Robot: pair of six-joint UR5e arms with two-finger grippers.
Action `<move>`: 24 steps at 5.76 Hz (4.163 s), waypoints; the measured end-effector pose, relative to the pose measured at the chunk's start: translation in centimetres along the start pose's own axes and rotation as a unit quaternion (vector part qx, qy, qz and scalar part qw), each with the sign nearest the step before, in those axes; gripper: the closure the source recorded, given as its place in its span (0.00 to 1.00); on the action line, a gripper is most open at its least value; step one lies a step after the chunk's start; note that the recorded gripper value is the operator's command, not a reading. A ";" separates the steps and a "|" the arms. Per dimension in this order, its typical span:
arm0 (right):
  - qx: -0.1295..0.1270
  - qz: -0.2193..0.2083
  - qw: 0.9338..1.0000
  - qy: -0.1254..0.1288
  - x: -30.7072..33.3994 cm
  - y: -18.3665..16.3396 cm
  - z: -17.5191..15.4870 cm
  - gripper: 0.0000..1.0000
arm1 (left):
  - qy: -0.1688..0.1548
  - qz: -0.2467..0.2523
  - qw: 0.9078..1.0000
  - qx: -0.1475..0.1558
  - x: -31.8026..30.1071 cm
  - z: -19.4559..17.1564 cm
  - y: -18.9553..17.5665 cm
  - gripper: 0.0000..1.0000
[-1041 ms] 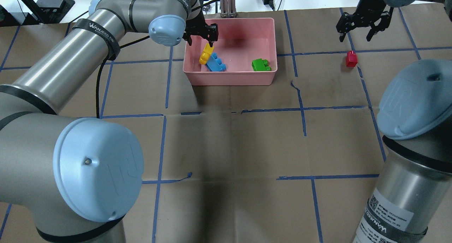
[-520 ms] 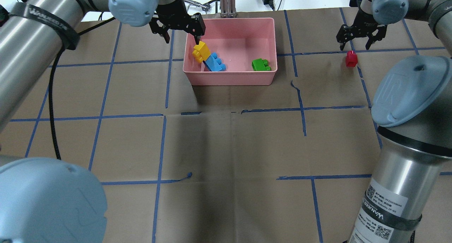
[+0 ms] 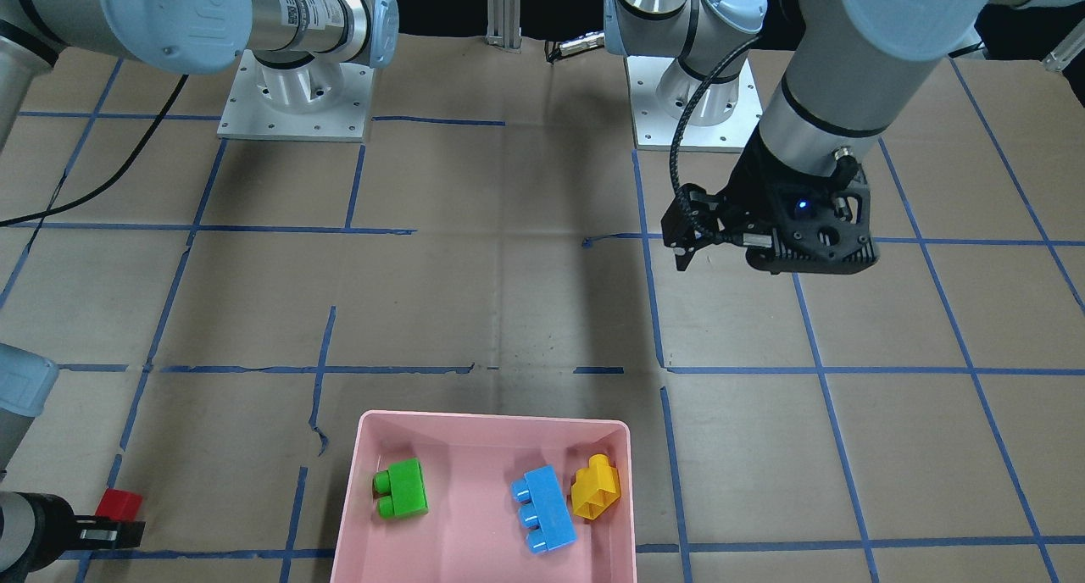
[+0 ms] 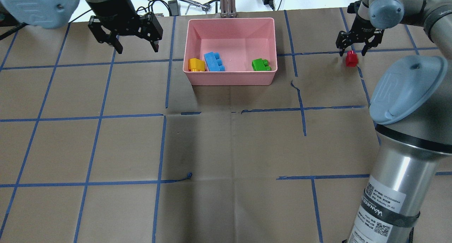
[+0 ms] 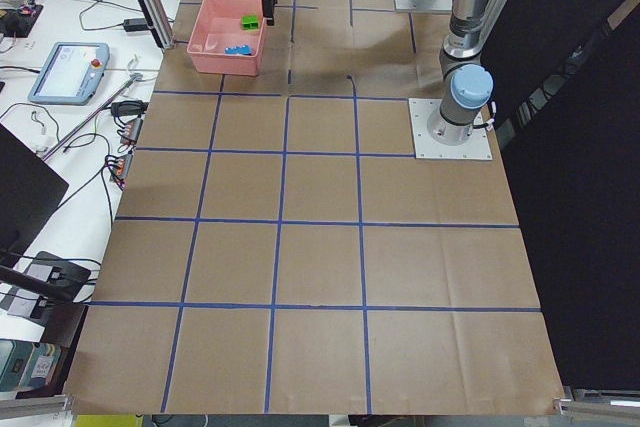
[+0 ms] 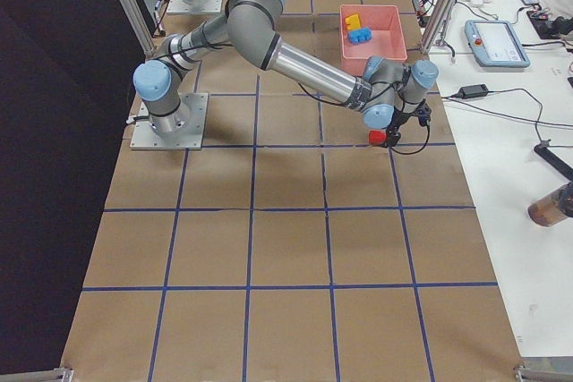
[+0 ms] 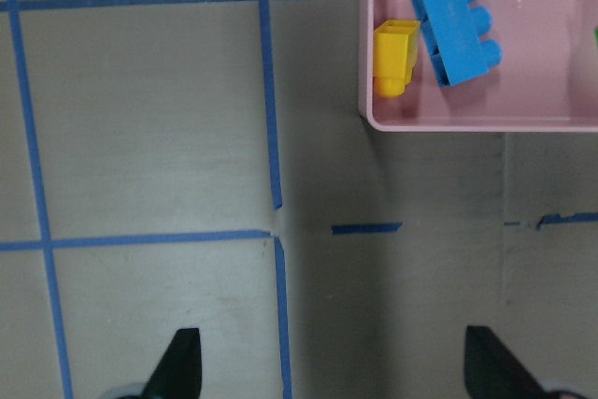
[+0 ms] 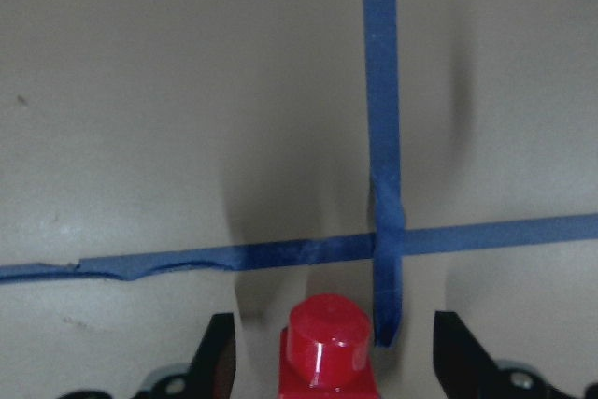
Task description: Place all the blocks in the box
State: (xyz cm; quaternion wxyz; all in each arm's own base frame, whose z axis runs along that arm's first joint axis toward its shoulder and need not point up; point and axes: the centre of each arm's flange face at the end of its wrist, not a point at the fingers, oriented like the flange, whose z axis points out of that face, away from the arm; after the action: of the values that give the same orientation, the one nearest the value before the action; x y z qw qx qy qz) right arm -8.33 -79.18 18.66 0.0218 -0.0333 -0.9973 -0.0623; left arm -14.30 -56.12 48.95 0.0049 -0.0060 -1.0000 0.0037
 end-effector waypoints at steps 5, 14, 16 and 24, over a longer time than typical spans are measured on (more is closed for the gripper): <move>-0.007 -0.008 1.000 -0.003 0.0 0.3 -1.1 0.90 | -0.014 -0.007 1.000 0.013 -1.1 -2.2 6.0 0.01; 0.092 -0.011 0.995 -0.048 -37.9 8.8 -13.5 0.01 | -0.017 -0.012 1.000 0.020 -1.5 -3.4 7.3 0.01; 0.090 -0.011 0.995 -0.046 -38.3 8.3 -12.0 0.00 | -0.017 -0.012 1.000 0.020 -1.5 -3.5 7.4 0.01; 0.067 -0.002 0.997 -0.034 -31.2 11.9 -21.0 0.01 | -0.019 -0.012 1.000 0.020 -1.6 -3.5 7.7 0.01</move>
State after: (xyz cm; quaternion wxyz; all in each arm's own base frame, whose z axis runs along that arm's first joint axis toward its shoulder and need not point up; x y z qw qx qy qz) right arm 24.40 -72.07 39.46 -0.0097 -0.0319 -0.9994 0.0054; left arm -12.55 -48.44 52.39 -0.0143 0.0066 -0.9996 0.0238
